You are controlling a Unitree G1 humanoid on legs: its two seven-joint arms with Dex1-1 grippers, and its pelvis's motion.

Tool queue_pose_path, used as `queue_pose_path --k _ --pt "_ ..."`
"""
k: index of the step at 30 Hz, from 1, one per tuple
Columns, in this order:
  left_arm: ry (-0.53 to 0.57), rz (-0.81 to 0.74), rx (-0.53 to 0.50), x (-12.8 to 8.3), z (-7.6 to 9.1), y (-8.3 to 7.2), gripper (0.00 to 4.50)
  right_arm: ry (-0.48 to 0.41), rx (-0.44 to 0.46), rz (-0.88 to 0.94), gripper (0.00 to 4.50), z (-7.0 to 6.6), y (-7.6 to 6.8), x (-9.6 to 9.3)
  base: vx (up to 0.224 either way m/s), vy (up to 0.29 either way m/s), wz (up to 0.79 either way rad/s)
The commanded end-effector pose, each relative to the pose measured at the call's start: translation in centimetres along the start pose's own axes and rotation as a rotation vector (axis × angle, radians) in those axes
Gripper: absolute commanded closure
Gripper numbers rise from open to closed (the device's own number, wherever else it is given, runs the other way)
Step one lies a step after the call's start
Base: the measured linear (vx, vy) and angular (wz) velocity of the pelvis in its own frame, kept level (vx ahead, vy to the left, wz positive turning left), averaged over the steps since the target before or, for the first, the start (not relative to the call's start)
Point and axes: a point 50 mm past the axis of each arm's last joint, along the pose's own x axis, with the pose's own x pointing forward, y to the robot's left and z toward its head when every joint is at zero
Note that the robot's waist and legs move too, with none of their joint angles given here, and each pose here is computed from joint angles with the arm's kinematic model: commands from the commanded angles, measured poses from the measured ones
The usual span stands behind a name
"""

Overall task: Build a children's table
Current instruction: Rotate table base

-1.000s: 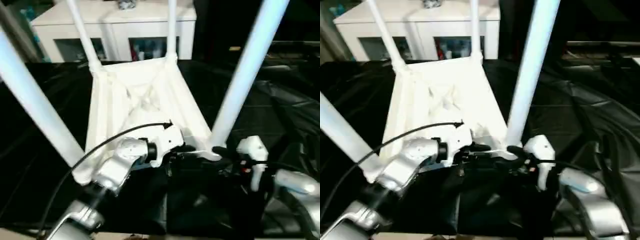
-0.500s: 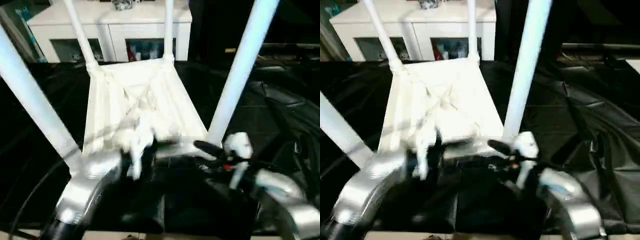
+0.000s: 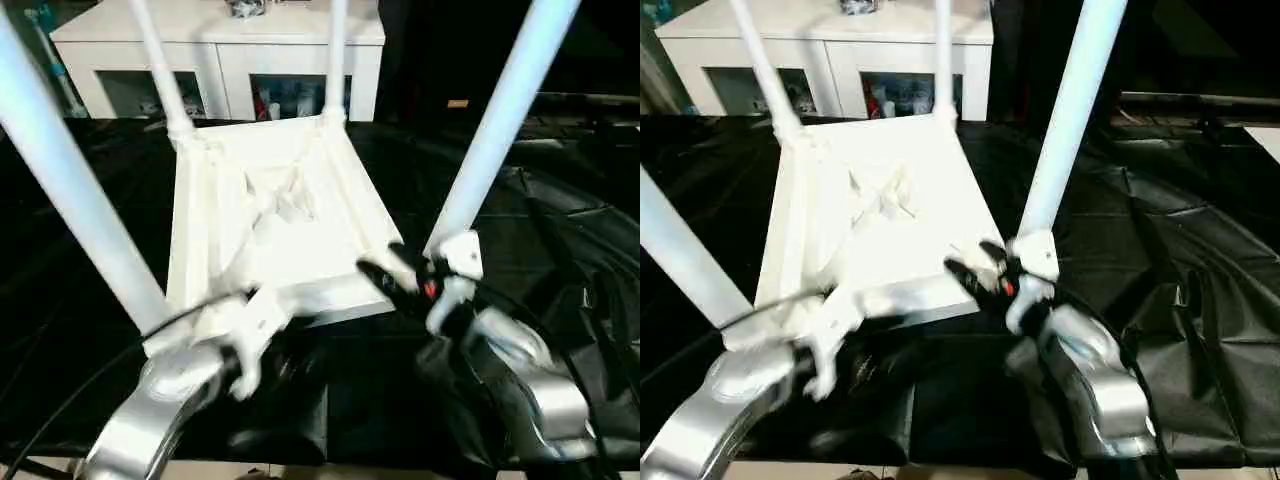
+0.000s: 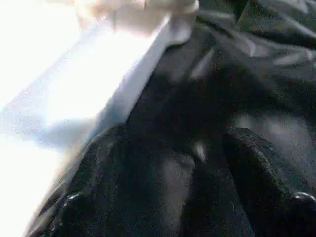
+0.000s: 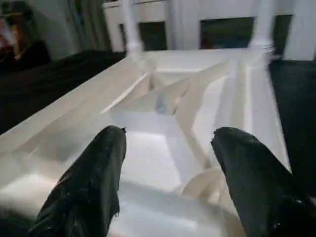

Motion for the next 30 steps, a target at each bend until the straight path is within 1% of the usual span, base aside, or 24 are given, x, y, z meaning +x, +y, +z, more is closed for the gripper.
queue_pose_path --k 1,2,3,4,5,6,7,8,9,11,13,16,22,26,30 --pt "-0.001 -0.011 0.013 -0.2 0.4 -0.2 0.69 -0.008 -0.012 -0.067 1.40 0.2 -0.9 0.1 0.000 0.000 0.00" --pt "0.001 -0.025 0.000 -0.4 0.2 -0.4 0.62 -0.001 -0.006 -0.119 1.40 0.1 -1.5 0.4 0.000 0.000 0.00" --pt "0.002 -0.032 -0.007 -0.4 0.2 -0.5 0.54 0.003 0.000 -0.141 1.40 0.1 -1.8 0.5 0.000 0.000 0.00" --pt "0.002 -0.032 -0.007 -0.4 0.2 -0.5 0.46 0.003 0.000 -0.141 1.40 0.1 -1.8 0.5 0.000 0.000 0.00" --pt "0.002 -0.033 -0.016 -0.5 -0.1 -0.7 0.36 0.013 0.001 -0.233 1.40 0.1 -3.0 0.7 0.000 0.000 0.00" --pt "0.006 -0.033 -0.019 -0.5 -0.3 -0.8 0.18 0.024 -0.001 -0.285 1.40 0.0 -3.8 0.7 0.000 0.000 0.00" --pt "0.010 -0.034 -0.021 -0.6 -0.5 -1.0 0.12 0.035 -0.003 -0.333 1.40 0.0 -4.5 0.7 0.000 0.000 0.00" --pt "0.010 -0.034 -0.021 -0.6 -0.5 -1.0 0.12 0.035 -0.003 -0.333 1.40 0.0 -4.5 0.7 0.000 0.000 0.00" --pt "0.013 -0.052 -0.036 -0.8 -0.7 -1.2 0.12 0.030 -0.016 -0.352 1.40 0.2 -5.1 0.7 0.000 0.000 0.00" --pt "0.017 -0.069 -0.047 -1.2 -1.1 -1.5 0.05 0.027 -0.032 -0.372 1.40 0.5 -5.7 0.8 0.000 0.000 0.00" --pt "0.022 -0.096 -0.056 -2.0 -1.5 -1.7 0.05 0.018 -0.045 -0.405 1.40 1.0 -6.6 0.9 0.000 0.000 0.00" --pt "0.019 -0.104 -0.066 -2.4 -1.6 -1.7 0.05 0.014 -0.048 -0.416 1.40 1.2 -7.1 1.0 0.000 0.000 0.00" --pt "0.027 -0.119 -0.069 -4.1 -2.2 -1.4 0.05 0.007 -0.070 -0.444 1.40 1.8 -8.1 1.5 0.000 0.000 0.00" --pt "0.010 -0.122 -0.057 -5.1 -3.0 -0.9 0.05 -0.001 -0.078 -0.437 1.40 2.1 -8.4 1.9 0.000 0.000 0.00" --pt "-0.022 -0.102 -0.060 -5.7 -3.5 -0.3 0.05 0.003 -0.089 -0.417 1.40 2.1 -8.6 2.1 0.000 0.000 0.00"
